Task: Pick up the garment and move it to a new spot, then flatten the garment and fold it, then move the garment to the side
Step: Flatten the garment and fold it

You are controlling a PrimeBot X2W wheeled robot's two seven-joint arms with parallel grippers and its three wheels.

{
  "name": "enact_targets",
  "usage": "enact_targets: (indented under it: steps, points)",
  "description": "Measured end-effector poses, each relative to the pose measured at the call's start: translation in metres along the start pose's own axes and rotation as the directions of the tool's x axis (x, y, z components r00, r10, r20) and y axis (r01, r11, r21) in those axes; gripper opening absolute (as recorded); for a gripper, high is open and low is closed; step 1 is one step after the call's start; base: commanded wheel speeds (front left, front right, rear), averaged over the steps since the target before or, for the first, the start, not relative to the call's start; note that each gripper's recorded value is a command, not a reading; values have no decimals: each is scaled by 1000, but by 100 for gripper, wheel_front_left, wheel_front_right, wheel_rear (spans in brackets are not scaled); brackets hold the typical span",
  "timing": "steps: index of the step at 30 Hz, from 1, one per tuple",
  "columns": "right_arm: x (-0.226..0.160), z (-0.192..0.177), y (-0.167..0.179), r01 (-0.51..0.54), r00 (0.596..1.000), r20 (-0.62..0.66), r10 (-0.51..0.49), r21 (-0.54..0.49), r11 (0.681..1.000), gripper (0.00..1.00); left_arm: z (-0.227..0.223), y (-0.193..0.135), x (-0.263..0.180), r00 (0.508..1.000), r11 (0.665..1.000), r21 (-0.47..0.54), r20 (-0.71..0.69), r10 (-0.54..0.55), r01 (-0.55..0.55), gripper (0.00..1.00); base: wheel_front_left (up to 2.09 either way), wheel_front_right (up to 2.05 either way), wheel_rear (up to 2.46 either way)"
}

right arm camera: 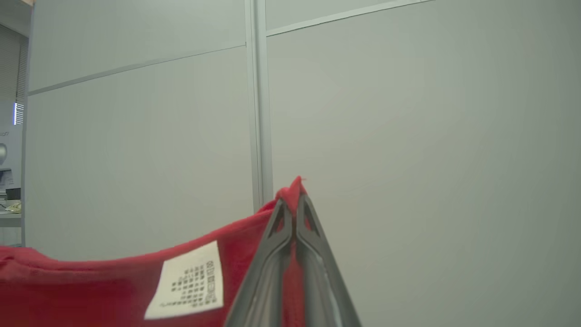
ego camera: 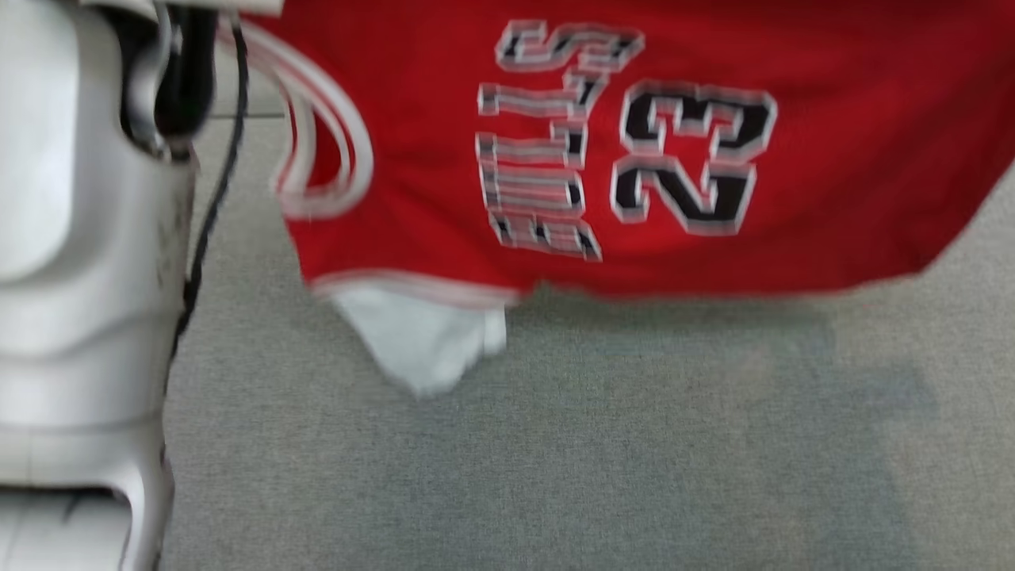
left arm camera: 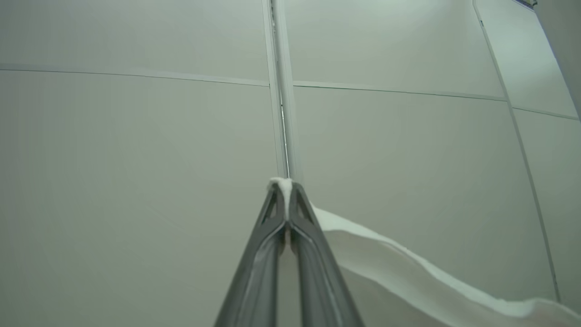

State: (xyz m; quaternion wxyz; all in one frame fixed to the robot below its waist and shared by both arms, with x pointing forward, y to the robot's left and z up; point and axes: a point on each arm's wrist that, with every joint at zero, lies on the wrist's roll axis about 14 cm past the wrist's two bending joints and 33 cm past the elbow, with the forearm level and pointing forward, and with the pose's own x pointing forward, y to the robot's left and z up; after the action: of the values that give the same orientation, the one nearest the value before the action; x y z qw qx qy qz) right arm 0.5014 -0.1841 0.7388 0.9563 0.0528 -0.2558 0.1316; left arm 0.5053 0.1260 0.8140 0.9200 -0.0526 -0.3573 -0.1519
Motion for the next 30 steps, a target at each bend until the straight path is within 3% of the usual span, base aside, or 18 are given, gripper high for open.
enact_targets:
  steps: [6, 12, 15, 18, 23, 26, 30]
  points:
    - [46, -6, 8, -33, 999, 36, 32, 9, 999, 0, -23, 10, 36, 1000, 1000, -2, -23, 17, -17, 0, 0, 0, 0]
    - [62, -85, 12, -25, 990, -137, 30, 38, 999, 0, -115, 27, 10, 961, 993, -49, -262, 89, -105, 0, 0, 0, 0]
    - [54, -143, 15, -12, 965, -262, 27, 56, 998, 0, -180, 37, -31, 893, 981, -73, -429, 133, -181, 0, 0, 0, 0]
    - [31, -204, 27, -11, 917, -397, 44, 84, 996, 0, -242, 43, -92, 785, 956, -91, -595, 173, -280, 0, 0, 0, 0]
    - [-22, -278, 37, 20, 825, -563, 57, 130, 991, 0, -298, 50, -173, 630, 909, -76, -744, 222, -410, 0, 0, 0, 0]
    - [-37, -295, 39, 34, 798, -600, 60, 144, 989, 0, -309, 50, -193, 598, 893, -77, -767, 231, -444, 0, 0, 0, 0]
    - [-54, -300, 36, 49, 784, -618, 59, 156, 986, 0, -303, 54, -196, 616, 881, -87, -747, 252, -466, 0, 0, 0, 0]
